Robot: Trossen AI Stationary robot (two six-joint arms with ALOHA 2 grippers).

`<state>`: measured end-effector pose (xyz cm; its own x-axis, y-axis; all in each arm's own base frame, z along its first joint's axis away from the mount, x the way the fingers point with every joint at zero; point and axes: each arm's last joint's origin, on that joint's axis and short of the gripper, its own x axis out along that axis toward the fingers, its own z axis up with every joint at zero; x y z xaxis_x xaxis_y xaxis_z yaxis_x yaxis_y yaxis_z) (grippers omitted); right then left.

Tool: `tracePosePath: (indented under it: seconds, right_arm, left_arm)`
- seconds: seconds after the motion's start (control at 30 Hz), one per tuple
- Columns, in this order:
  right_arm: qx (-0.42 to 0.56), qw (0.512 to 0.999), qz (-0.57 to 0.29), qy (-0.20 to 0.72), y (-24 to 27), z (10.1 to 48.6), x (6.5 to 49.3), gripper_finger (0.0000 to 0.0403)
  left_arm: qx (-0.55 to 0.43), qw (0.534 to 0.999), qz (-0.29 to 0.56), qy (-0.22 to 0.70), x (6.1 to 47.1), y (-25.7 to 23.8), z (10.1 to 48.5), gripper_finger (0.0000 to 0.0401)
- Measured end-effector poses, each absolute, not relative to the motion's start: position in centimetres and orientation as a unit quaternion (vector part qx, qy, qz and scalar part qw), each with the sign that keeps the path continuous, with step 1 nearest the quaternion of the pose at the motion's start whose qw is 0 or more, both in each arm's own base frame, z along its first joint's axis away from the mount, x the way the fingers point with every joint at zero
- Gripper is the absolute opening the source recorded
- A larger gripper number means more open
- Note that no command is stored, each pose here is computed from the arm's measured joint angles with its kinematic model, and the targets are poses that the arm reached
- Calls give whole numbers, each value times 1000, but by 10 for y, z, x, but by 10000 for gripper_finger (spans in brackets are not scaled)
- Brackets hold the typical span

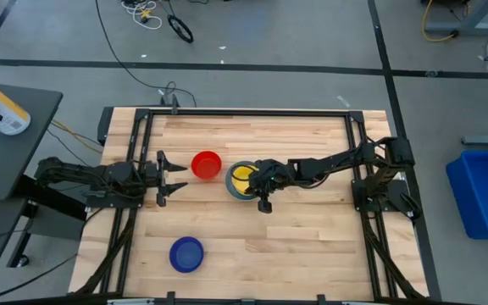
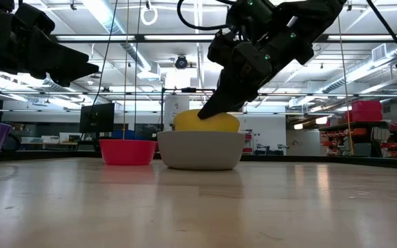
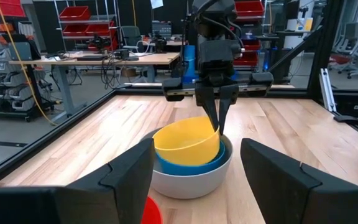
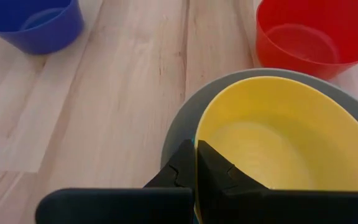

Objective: Nest bowls inside each other
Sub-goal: Stack the yellow bowl on the light blue bowl

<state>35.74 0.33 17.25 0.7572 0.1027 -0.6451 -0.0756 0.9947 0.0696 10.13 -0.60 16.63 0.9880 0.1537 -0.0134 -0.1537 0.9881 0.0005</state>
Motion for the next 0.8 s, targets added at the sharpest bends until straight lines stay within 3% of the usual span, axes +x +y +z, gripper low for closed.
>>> tracePosePath:
  seconds: [0.47,0.6,0.8]
  right_arm:
    - [8,931,43,362,3,156,361,12]
    - [8,934,44,356,3,157,362,61]
    - [15,934,37,355,-3,157,362,167]
  left_arm:
    - [0,997,78,7,101,-6,166,247]
    - [0,997,78,7,101,-6,166,247]
    - [0,997,78,8,101,-6,166,247]
